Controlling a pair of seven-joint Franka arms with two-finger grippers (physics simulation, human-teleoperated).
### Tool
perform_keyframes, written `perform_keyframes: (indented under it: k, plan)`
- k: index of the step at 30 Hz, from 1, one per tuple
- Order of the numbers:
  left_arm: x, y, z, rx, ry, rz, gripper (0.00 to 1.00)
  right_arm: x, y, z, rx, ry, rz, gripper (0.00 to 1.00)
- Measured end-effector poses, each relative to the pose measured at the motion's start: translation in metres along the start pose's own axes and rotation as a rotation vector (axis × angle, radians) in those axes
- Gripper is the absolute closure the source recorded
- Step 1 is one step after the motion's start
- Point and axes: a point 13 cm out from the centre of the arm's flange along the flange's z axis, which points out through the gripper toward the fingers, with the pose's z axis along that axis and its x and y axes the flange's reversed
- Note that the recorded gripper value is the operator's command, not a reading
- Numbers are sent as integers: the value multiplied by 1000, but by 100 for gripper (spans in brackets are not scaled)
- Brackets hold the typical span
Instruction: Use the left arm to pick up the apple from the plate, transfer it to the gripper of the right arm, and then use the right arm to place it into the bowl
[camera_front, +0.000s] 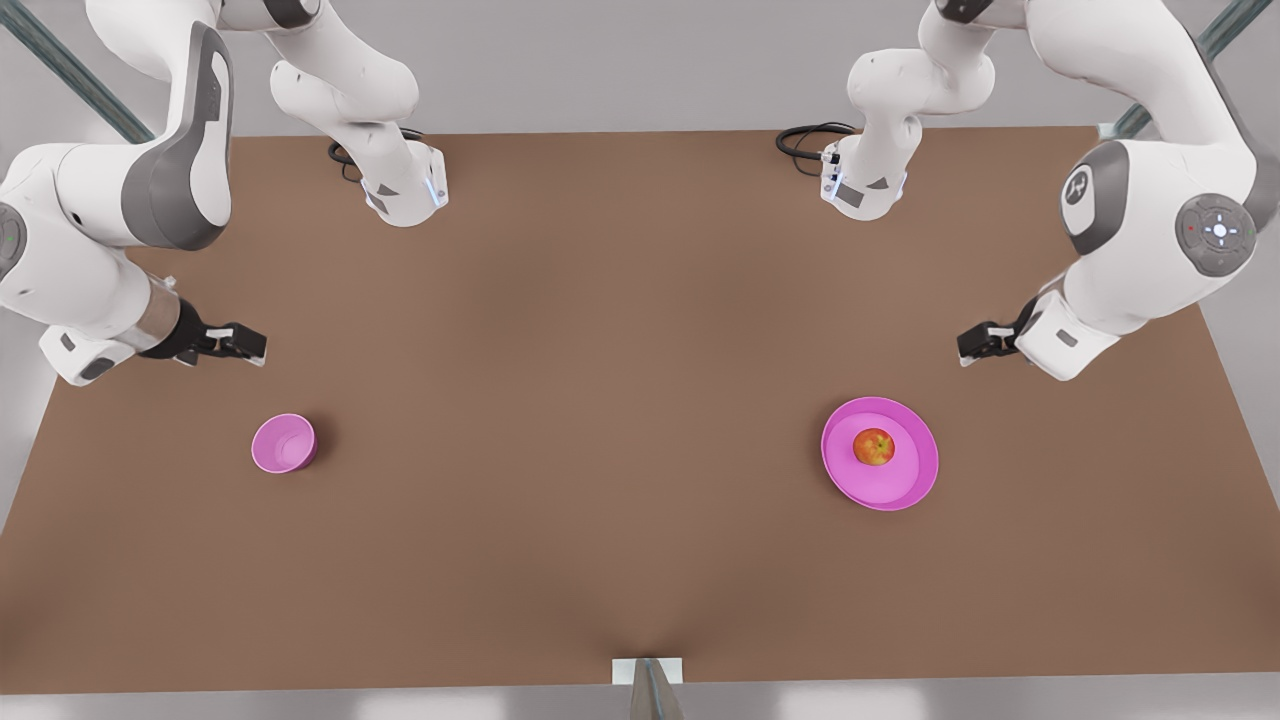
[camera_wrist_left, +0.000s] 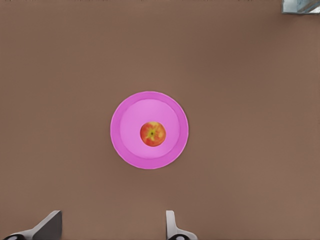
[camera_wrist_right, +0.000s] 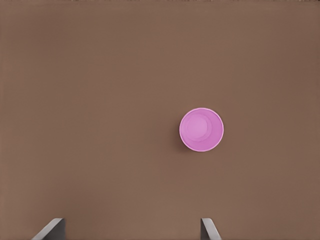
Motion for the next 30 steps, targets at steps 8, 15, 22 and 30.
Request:
perform_keyframes:
  k: [8, 15, 22, 30]
  plan:
    - [-23, -14, 160, -21, 105, 19, 0, -5, 0, -2, -1, -21, -2, 0]
    - [-29, -14, 259, -25, 77, -34, 0, -7, 1, -1, -4, -24, -4, 0]
    - [-23, -15, 316, -18, 40, -79, 0, -7, 2, 0, -5, -23, -6, 0]
    - [-35, -18, 376, -8, 1, -113, 0, -8, 2, 1, -5, -23, -6, 0]
